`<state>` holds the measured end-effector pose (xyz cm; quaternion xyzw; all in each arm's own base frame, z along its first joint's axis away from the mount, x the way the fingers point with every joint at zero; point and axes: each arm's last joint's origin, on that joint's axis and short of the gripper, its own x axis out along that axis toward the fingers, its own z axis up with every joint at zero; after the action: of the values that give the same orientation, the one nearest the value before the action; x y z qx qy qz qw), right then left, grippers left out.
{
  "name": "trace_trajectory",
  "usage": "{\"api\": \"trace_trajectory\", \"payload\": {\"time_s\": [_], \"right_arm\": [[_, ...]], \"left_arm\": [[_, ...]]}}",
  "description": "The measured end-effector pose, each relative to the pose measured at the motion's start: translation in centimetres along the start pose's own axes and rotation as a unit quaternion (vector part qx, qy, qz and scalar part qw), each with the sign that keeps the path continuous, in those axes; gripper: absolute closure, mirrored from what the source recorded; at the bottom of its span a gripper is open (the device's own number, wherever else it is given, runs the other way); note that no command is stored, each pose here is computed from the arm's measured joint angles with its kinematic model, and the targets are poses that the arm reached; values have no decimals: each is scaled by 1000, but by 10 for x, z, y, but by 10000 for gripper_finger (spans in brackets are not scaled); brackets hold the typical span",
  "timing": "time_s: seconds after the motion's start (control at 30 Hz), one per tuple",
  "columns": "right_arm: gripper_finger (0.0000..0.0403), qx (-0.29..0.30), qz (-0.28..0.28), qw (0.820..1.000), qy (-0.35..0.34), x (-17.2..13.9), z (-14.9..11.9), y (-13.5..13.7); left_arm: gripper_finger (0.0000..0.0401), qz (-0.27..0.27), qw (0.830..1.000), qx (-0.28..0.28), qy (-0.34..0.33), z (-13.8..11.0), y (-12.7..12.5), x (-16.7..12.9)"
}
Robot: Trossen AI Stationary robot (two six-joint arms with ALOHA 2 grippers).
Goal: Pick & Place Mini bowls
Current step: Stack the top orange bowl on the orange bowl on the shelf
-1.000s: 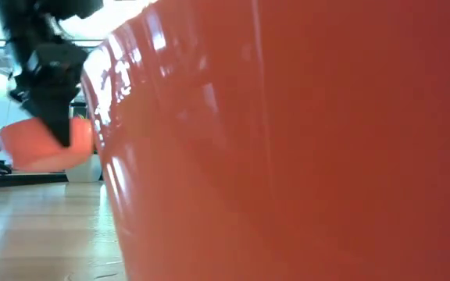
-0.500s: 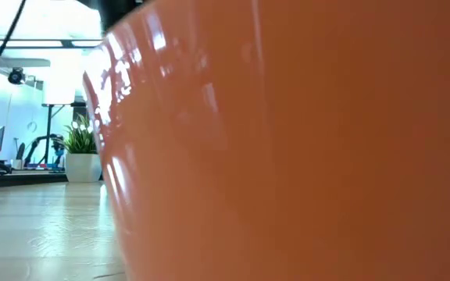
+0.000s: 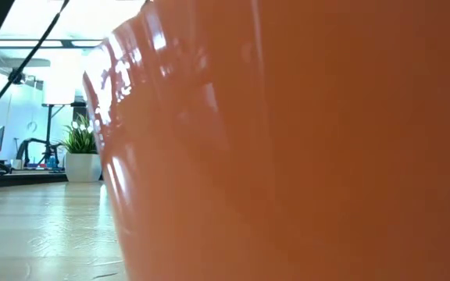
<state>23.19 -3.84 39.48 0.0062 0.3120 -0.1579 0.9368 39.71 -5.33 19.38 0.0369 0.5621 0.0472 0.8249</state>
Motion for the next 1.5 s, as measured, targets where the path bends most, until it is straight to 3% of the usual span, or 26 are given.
{"api": "trace_trajectory", "payload": {"time_s": [0.53, 1.07, 1.5], "right_arm": [[394, 9, 0, 1000, 0, 0, 0, 0], [394, 13, 0, 1000, 0, 0, 0, 0], [394, 11, 0, 1000, 2, 0, 0, 0]], "left_arm": [[398, -26, 999, -6, 21, -1, -5, 21], [343, -27, 999, -11, 21, -1, -5, 21], [341, -32, 999, -23, -25, 6, 2, -25]]}}
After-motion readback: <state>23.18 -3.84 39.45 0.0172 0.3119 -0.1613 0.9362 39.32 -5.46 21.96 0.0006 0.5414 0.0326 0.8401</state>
